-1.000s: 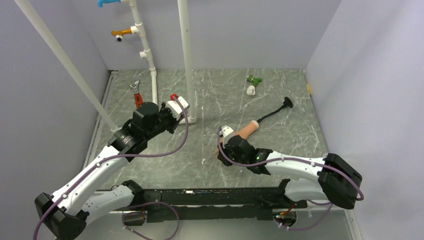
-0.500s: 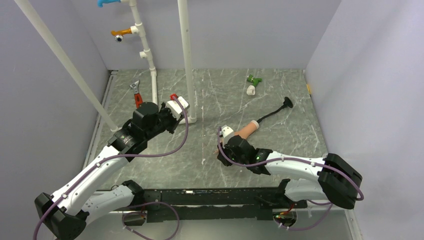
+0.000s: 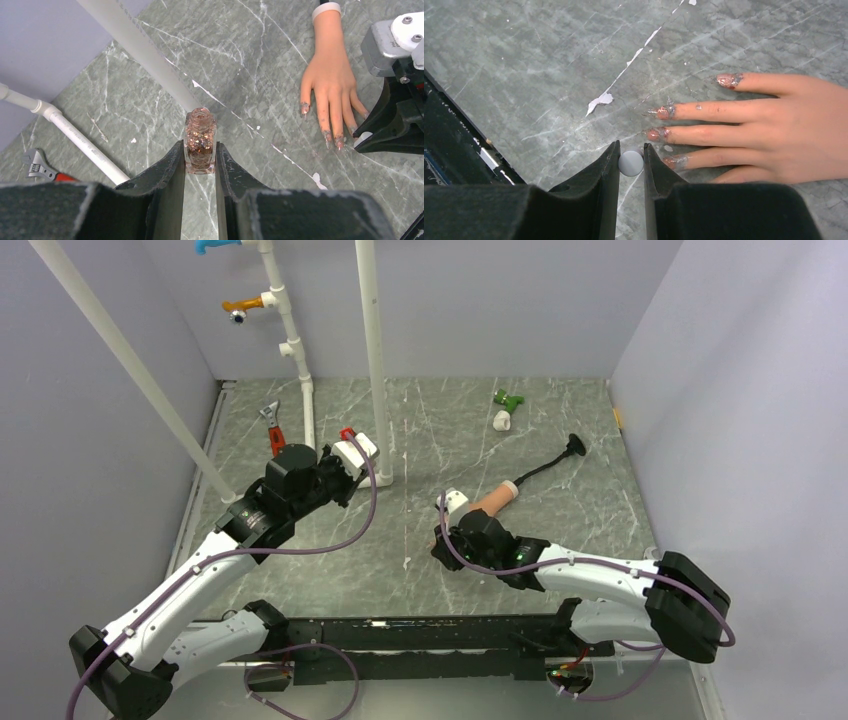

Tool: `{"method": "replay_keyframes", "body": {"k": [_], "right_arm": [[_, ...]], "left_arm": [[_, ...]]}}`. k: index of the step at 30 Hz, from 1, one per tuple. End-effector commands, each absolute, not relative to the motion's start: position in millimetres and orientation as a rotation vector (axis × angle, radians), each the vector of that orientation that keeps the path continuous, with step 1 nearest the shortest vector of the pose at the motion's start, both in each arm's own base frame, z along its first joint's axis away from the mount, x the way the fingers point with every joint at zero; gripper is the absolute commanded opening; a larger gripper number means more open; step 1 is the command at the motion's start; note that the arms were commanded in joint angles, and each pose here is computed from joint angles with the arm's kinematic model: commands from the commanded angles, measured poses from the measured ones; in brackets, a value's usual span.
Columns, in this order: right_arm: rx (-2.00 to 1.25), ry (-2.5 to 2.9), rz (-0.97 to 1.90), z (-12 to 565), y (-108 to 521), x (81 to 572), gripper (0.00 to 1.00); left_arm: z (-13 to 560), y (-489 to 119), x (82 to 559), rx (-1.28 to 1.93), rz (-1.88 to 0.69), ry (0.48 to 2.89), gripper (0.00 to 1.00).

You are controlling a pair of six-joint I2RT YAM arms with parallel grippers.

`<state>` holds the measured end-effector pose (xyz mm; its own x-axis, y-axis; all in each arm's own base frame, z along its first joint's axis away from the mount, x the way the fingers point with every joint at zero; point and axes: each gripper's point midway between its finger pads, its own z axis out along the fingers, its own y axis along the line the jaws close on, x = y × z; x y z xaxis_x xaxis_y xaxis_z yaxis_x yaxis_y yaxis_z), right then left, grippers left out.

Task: Paint the nails
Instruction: Paint the nail polish on the nail.

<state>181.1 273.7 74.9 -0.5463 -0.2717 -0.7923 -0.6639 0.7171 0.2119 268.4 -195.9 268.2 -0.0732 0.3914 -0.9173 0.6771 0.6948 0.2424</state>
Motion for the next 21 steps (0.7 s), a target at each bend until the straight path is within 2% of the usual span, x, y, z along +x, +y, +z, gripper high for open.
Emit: {"method": "replay_keyframes", "body": {"k": [1,21], "right_arm": [[-0.672,2.093,0.683,88.8,279.1,183.6,0.0],[-0.583,2.155,0.53,73.2,255.9,193.5,0.0]], "left_arm": [[295.0,-198.7,270.9,0.848,-0.293,1.618,0.0],[293.9,-198.4,271.7,0.847,-0.29,1.622,0.0]]}}
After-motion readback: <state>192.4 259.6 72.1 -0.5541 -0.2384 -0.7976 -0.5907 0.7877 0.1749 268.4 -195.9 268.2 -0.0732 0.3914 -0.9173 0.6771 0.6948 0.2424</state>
